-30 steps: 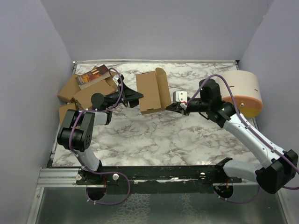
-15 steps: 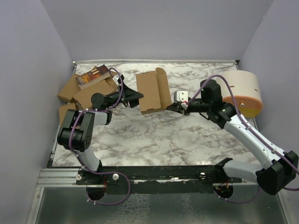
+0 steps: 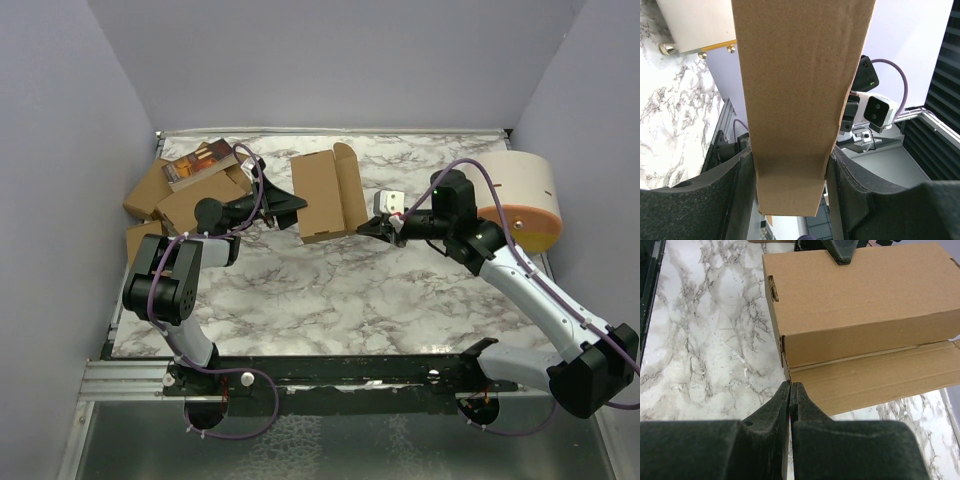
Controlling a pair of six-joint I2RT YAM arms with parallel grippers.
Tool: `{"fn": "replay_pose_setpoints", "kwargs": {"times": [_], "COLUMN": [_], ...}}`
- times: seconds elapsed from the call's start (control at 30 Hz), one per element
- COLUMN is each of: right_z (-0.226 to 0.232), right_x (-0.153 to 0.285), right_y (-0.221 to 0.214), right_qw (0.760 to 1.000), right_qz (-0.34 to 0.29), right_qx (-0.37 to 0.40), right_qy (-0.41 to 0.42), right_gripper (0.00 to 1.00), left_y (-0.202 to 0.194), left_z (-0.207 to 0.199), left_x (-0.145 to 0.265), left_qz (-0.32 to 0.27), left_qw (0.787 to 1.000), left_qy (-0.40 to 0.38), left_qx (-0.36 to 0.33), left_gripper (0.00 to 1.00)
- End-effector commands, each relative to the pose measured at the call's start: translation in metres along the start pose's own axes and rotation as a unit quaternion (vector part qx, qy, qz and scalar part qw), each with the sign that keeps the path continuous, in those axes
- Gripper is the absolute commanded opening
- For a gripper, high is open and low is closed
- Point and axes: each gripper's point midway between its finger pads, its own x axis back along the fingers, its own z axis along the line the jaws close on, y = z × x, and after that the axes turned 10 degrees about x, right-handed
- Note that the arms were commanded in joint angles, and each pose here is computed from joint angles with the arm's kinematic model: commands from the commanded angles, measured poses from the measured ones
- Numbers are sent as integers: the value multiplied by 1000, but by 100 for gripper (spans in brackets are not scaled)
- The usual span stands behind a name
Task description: Fold the paper box
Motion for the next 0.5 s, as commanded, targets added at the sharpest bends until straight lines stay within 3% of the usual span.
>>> {"fn": "replay_pose_setpoints", "kwargs": {"times": [0.0, 0.47], "right_z": [-3, -8], "right_x": [2, -2], "right_y": [3, 7], "right_qw": [1000, 1000], "right_qz": [-7, -8], "right_qx": [0, 14], "right_qy": [-8, 11], "right_gripper": [1, 1], "left_y": [-21, -14], "left_z": [-38, -25], "left_x": [0, 1], "left_qz": [27, 18], "left_qw": [989, 991], "left_qy": [-65, -58], "left_qx": [-129, -115], "left_gripper": [16, 15]}}
